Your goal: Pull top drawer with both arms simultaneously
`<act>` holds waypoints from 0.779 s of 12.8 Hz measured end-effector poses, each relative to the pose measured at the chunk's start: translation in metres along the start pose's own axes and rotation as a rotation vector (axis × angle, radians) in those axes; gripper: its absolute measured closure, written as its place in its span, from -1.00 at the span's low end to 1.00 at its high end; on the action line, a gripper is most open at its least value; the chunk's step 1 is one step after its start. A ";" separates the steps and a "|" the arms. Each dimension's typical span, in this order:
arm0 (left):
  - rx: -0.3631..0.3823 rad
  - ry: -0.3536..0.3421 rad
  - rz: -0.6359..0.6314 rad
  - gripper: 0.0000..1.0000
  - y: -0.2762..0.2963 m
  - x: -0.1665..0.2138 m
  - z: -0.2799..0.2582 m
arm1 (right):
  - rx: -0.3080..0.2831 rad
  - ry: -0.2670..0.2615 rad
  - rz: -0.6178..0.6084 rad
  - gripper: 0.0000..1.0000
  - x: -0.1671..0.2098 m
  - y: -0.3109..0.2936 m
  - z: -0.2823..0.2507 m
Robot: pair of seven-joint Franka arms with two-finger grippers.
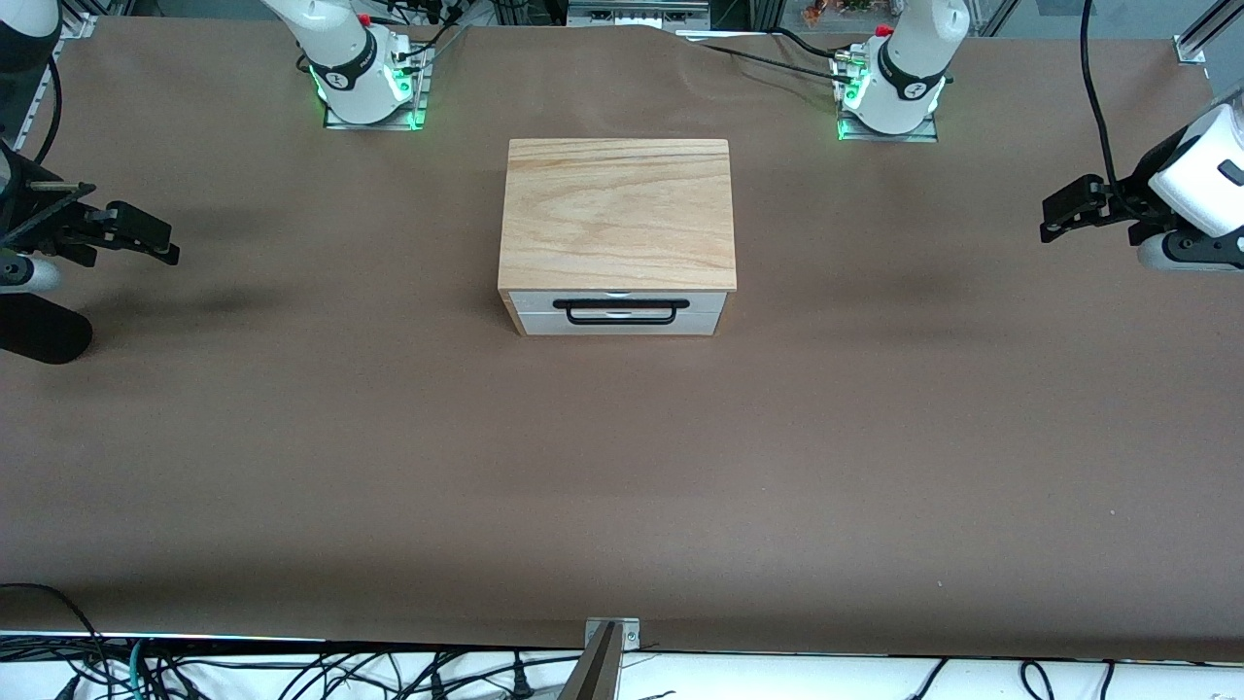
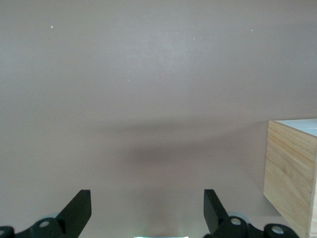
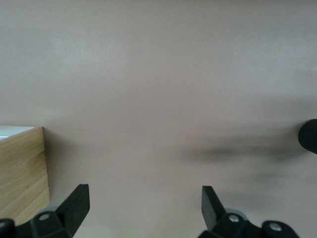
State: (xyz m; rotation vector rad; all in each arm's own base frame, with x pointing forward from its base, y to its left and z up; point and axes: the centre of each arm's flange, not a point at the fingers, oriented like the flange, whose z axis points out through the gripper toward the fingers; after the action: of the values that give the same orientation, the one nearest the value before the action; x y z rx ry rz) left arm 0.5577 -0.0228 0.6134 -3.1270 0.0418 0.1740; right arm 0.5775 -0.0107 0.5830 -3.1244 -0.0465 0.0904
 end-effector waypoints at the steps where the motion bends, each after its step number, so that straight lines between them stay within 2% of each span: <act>1: -0.012 0.000 0.001 -1.00 0.001 0.000 0.000 | 0.000 0.001 0.000 -1.00 0.000 0.000 0.000; 10: -0.030 -0.010 -0.005 -1.00 0.000 0.004 0.005 | 0.000 0.006 0.000 -1.00 0.002 0.000 0.001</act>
State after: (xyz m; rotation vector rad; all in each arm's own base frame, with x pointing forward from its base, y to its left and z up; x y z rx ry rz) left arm 0.5608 -0.0228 0.6080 -3.1555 0.0321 0.1918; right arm 0.5791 -0.0108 0.5820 -3.1248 -0.0464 0.0817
